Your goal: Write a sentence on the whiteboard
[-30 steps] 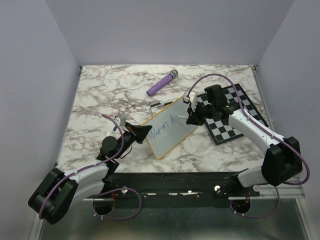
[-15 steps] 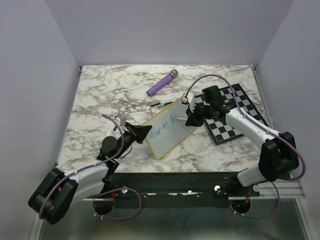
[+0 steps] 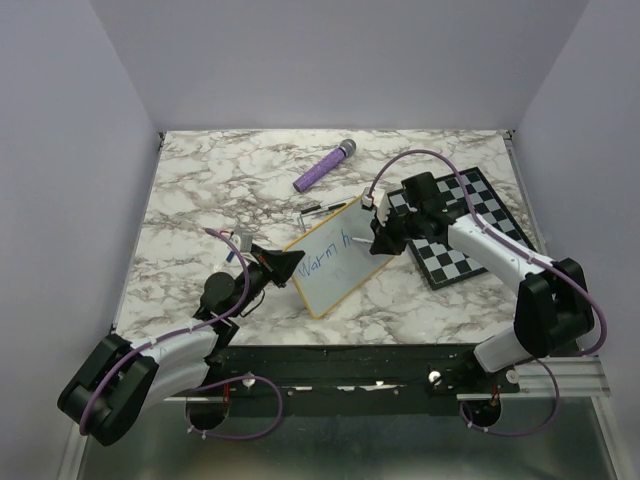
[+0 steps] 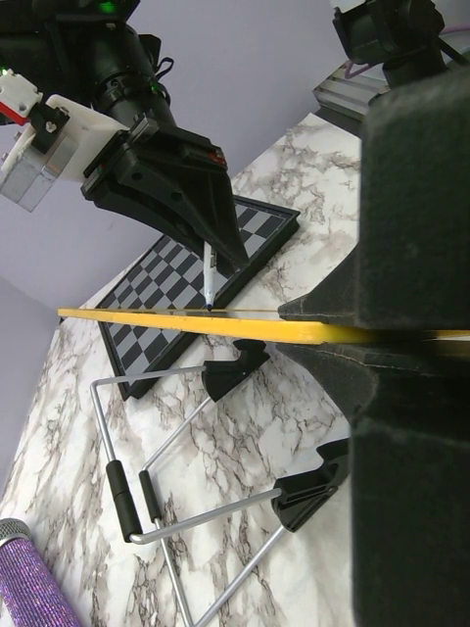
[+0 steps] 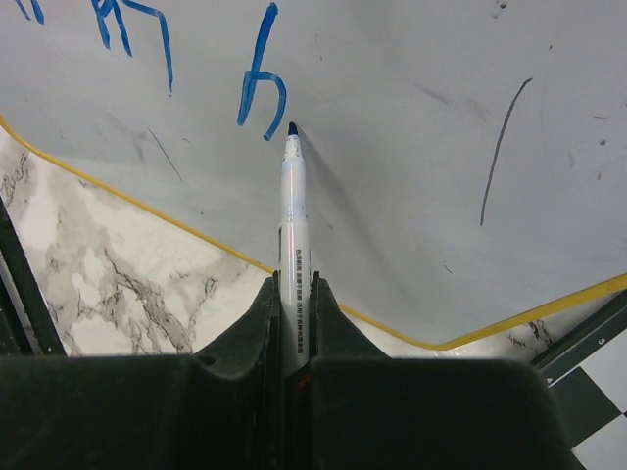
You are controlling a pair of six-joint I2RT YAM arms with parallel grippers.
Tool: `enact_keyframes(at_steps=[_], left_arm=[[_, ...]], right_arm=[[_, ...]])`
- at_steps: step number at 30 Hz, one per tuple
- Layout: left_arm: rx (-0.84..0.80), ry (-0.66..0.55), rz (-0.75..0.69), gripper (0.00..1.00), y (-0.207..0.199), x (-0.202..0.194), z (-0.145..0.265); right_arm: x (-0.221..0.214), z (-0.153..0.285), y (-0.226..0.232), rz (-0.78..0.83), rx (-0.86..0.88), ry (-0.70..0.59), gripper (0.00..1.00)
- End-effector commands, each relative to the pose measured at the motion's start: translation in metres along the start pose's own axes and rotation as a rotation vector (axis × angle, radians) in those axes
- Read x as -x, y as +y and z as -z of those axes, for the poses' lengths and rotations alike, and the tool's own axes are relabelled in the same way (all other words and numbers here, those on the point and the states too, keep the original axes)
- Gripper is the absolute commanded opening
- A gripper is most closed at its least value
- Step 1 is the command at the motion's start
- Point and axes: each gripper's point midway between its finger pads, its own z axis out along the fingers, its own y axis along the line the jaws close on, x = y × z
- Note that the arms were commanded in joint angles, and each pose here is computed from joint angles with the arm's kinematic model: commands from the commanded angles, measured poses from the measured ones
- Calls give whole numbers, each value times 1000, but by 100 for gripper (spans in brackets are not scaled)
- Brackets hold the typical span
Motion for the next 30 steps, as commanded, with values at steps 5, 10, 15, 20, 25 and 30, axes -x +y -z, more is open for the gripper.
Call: enact_keyframes(at_steps=[5,10,15,20,25,30], left_arm=[[-20,39,-27,0,-1,-9,2],[-22,36,-29,0,-2,-9,3],[-17,38,-30,0,-1,-9,4],[-16,36,-30,0,-1,-9,4],[-18,39,-30,0,-1,-9,4],[-19,38,-28,0,-1,-9,3]], right_arm=[[0,-5,-4,-22,-16,19,1],[2,-2,-11,-33,-66,21,1],[4,2,-16,-35,-102,12,1],[10,6,-20,-36,-135,-6,1],[12,7,-23,-38,-151,-13,1],[19,7,-21,-29,-138,-37,1]])
